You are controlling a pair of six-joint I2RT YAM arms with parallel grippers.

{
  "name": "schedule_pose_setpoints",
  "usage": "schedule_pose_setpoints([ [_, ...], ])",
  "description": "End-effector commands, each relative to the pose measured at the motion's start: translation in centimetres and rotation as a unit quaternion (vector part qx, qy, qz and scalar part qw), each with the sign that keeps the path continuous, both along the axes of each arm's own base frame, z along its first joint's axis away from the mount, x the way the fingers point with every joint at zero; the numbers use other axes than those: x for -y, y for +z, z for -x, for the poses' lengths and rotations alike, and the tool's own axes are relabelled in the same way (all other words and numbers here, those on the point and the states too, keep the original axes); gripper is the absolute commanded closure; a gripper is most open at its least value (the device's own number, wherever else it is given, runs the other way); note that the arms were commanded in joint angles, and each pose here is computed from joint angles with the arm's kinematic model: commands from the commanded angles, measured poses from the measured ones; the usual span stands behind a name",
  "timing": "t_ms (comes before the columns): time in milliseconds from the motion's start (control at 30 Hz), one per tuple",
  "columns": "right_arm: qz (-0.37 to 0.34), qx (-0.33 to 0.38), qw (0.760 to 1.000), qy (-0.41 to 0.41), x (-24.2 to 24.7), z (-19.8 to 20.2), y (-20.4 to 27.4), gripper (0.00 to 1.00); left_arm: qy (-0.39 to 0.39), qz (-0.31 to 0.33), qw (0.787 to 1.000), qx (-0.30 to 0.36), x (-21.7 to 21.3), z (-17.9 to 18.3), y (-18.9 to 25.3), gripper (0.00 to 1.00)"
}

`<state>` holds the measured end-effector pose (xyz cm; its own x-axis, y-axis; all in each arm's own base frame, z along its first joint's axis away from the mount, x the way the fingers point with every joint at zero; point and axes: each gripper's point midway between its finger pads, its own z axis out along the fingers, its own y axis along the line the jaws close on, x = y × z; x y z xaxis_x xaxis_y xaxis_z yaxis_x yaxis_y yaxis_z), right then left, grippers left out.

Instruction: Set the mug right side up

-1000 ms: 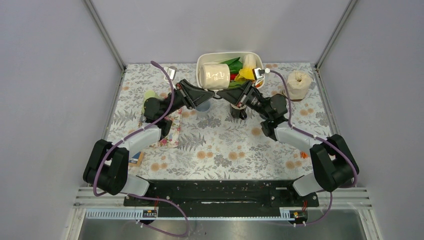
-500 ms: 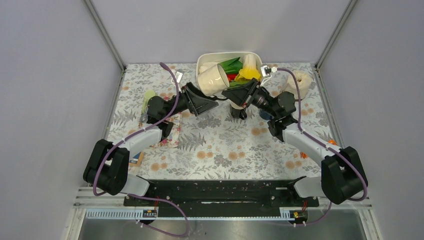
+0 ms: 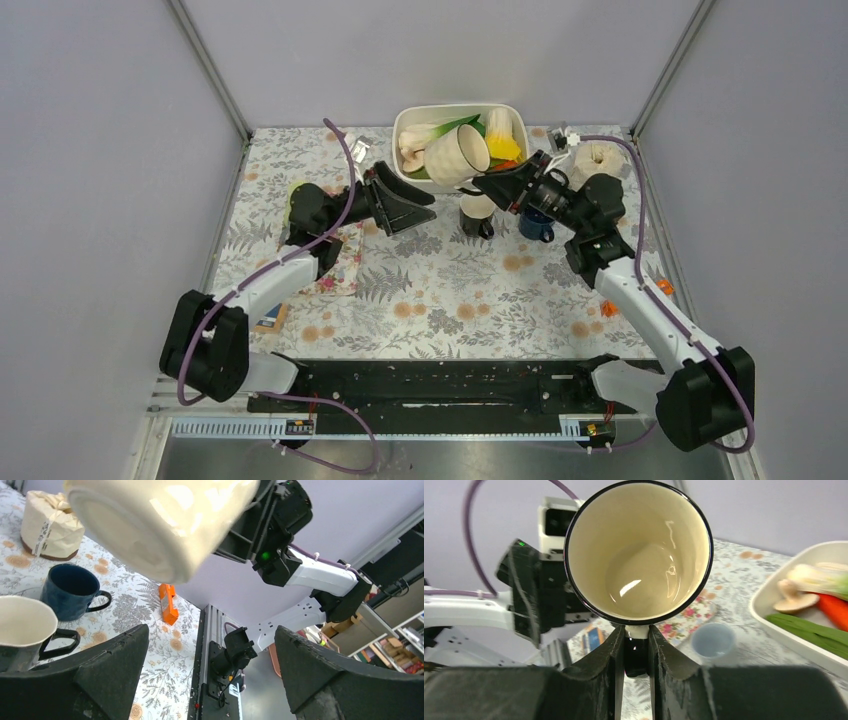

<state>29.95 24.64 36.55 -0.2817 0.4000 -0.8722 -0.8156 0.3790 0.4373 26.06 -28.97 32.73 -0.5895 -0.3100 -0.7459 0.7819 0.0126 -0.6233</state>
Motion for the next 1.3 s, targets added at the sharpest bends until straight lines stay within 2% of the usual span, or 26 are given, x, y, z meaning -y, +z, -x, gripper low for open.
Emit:
schedule_pose_setpoints([
  [0, 0.042, 0.102, 0.992, -0.059, 3.1, 0.6, 3.4, 1.0, -0.037, -0.004, 0.994, 0.099, -0.6, 2.7, 4.1, 0.01],
  [233, 0.173, 0.135, 0.968, -0.122, 7.4, 1.7, -0.3, 1.0, -0.034, -0.032, 0.988, 0.145, -1.9, 3.2, 6.2, 0.01],
  [400, 0.289, 0.101, 0.944, -0.119, 9.9, 3.2, -5.9, 1.0, 0.025, -0.07, 0.983, 0.166, -4.7, 1.0, 6.9, 0.01],
  [533, 0.352, 0.078, 0.927, -0.101, 11.2, 5.1, -10.3, 1.0, 0.104, -0.144, 0.968, 0.176, -7.4, -1.0, 5.3, 0.01],
  [633, 0.389, 0.075, 0.912, -0.103, 12.3, 5.8, -13.4, 1.0, 0.141, -0.21, 0.951, 0.18, -9.4, -0.9, 2.7, 0.01],
  [733, 0.424, 0.069, 0.897, -0.109, 13.5, 5.9, -16.4, 1.0, 0.159, -0.232, 0.939, 0.199, -11.1, -0.1, 1.7, 0.01],
  [867, 0.46, 0.055, 0.88, -0.105, 14.8, 5.5, -19.6, 1.0, 0.187, -0.244, 0.932, 0.193, -13.6, 0.4, 0.9, 0.01],
  [1267, 0.506, 0.035, 0.855, -0.111, 18.9, 4.7, -24.3, 1.0, 0.261, -0.311, 0.898, 0.173, -18.8, -0.1, -3.5, 0.01],
])
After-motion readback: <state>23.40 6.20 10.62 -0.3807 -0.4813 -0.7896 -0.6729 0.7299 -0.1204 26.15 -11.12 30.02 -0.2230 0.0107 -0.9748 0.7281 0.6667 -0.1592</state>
